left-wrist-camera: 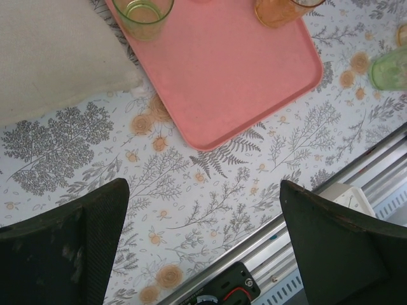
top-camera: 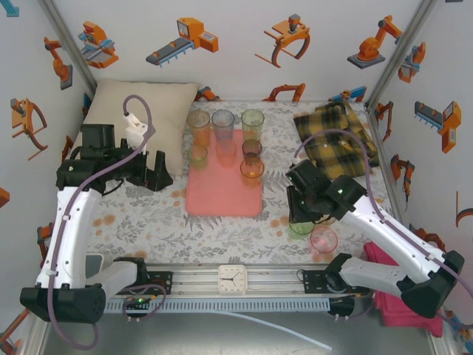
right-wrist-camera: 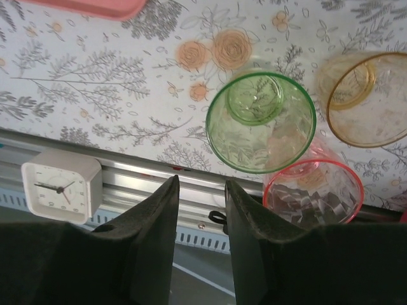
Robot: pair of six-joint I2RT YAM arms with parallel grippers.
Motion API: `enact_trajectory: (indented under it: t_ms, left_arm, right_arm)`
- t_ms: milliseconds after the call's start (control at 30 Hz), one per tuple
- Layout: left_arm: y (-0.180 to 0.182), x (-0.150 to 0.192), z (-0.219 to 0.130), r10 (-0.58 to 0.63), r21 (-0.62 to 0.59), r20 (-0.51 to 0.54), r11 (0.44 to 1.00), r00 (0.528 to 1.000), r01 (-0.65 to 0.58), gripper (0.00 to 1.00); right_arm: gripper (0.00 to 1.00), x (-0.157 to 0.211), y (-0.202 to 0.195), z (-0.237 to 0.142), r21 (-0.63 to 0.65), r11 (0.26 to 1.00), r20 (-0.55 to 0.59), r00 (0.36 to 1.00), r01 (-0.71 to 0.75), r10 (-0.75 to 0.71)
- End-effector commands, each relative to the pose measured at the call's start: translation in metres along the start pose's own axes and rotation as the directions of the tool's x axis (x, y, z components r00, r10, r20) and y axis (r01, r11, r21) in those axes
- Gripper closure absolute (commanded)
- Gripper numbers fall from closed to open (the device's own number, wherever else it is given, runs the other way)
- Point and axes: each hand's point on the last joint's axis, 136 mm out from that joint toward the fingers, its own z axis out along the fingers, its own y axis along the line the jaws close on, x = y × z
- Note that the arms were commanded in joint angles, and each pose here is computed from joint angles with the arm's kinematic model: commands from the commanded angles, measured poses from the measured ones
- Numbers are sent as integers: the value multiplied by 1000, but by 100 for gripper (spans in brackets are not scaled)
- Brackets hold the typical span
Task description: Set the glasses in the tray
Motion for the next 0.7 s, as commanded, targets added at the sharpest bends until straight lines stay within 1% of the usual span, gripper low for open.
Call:
enact_trajectory:
  t_ms: [0, 133, 433, 667]
  left_arm:
    - [-4, -3, -2, -23, 26, 33, 999, 999, 22, 6]
    - [-4, -5, -2, -38, 36, 45, 999, 998, 36, 6]
    - [-2, -11, -17, -43, 14, 84, 999, 996, 42, 6]
    - [-1, -6, -16, -53, 13, 80, 999, 995, 52, 6]
  right_arm:
    - [64, 8, -9, 8, 38, 999, 2, 999, -38, 38]
    - [64, 9, -9, 20, 49, 998, 1, 999, -42, 42]
    - [63, 2, 0, 38, 50, 999, 2, 1000, -16, 16]
    - [63, -2, -6, 51, 122, 992, -14, 1000, 12, -11]
